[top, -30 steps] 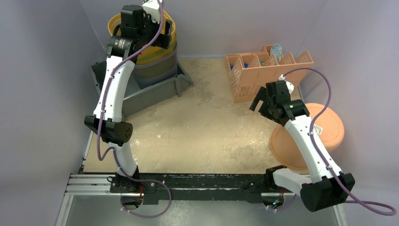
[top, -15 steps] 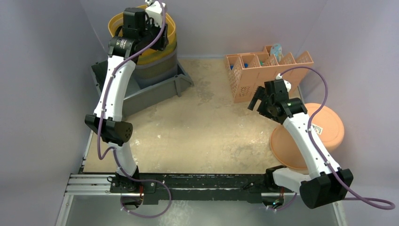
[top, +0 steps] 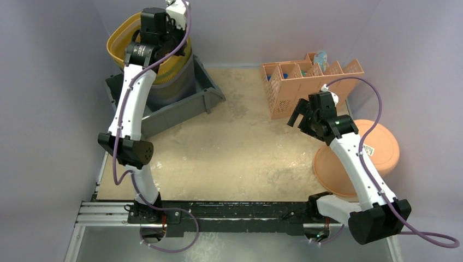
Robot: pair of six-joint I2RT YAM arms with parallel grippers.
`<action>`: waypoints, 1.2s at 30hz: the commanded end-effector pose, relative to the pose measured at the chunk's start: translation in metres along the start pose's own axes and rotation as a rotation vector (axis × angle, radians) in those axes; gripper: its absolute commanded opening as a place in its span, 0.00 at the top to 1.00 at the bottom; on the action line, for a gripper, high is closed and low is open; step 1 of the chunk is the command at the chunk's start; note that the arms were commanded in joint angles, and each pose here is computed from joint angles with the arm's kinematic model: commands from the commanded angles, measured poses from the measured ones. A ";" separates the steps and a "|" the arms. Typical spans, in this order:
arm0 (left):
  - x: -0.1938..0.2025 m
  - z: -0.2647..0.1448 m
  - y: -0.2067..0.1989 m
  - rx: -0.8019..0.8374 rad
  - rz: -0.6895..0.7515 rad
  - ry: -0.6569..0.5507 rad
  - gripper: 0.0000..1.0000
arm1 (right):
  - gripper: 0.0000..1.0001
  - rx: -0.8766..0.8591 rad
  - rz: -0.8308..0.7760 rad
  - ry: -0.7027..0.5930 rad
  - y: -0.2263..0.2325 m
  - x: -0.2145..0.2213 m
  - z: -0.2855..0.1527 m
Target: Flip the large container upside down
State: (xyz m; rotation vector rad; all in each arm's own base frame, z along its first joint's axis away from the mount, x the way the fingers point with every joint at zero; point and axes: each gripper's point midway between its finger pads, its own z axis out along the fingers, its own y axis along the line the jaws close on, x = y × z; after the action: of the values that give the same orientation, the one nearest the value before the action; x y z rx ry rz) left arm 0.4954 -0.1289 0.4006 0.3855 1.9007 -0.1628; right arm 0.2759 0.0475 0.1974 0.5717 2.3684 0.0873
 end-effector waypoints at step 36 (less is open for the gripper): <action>-0.216 -0.331 -0.004 -0.074 -0.036 -0.938 1.00 | 0.00 -1.181 -0.035 -0.322 0.360 -0.119 -0.120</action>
State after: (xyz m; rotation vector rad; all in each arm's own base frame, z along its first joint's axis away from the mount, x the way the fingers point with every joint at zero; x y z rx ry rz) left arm 0.3688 -0.1014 0.5787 0.2592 1.4849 -0.2229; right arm 0.4101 0.3206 0.3943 -0.0146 1.7475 1.0954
